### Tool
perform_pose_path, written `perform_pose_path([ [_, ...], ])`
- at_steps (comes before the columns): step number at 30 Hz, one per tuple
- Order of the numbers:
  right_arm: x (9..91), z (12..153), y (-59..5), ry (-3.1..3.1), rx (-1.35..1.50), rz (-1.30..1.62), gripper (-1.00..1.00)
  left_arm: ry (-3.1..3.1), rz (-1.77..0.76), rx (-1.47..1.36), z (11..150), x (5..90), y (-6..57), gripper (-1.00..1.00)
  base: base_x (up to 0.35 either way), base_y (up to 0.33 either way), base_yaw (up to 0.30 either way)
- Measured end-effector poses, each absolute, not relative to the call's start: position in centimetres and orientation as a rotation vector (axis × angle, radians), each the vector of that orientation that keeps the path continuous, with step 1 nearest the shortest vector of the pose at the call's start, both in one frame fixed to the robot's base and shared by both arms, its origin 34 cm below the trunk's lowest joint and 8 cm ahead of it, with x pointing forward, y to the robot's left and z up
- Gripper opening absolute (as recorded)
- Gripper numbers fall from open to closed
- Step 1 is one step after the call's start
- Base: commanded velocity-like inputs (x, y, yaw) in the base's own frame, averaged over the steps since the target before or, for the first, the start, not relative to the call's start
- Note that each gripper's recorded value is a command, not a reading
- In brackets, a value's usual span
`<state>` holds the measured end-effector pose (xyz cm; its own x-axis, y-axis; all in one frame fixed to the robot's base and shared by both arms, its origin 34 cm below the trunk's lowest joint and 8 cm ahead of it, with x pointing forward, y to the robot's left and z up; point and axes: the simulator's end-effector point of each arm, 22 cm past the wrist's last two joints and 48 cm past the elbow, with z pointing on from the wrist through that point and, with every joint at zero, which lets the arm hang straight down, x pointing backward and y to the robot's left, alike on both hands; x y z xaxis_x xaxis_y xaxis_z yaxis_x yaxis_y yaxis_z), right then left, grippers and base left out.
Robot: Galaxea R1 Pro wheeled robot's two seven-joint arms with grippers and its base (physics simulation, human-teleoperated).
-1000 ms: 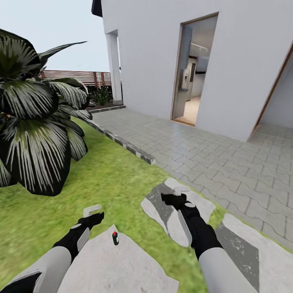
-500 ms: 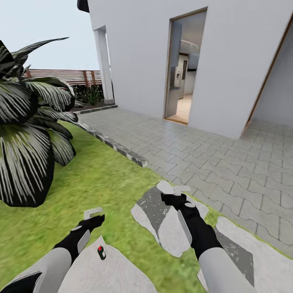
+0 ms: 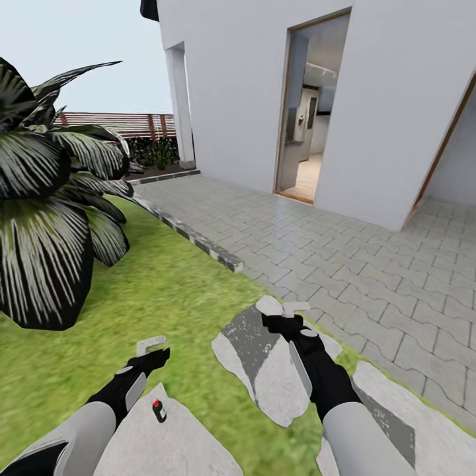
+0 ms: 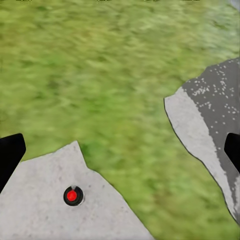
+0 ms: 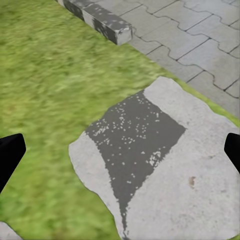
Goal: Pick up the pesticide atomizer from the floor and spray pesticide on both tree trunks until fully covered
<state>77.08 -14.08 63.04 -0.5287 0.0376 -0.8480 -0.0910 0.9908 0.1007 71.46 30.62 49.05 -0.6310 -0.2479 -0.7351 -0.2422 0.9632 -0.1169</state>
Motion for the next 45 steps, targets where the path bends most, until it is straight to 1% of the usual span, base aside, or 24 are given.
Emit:
perform_pose_path([
  [12, 76.8, 61.2, -14.2, 2.13, -0.031, 0.161, 1.0, 2.282, -0.008, -0.344, 47.4, 71.2, 30.7, 1.0, 0.001, -0.002, 0.002],
  [18, 76.5, 59.3, -14.2, 2.141, -0.03, 0.162, 1.0, 2.291, -0.004, -0.344, 45.6, 70.7, 30.8, 1.0, 0.0, 0.0, 0.072],
  [45, 74.9, 50.8, -14.2, 2.182, -0.028, 0.164, 1.0, 2.334, 0.006, -0.337, 37.4, 68.6, 30.8, 1.0, 0.0, 0.0, 0.153],
])
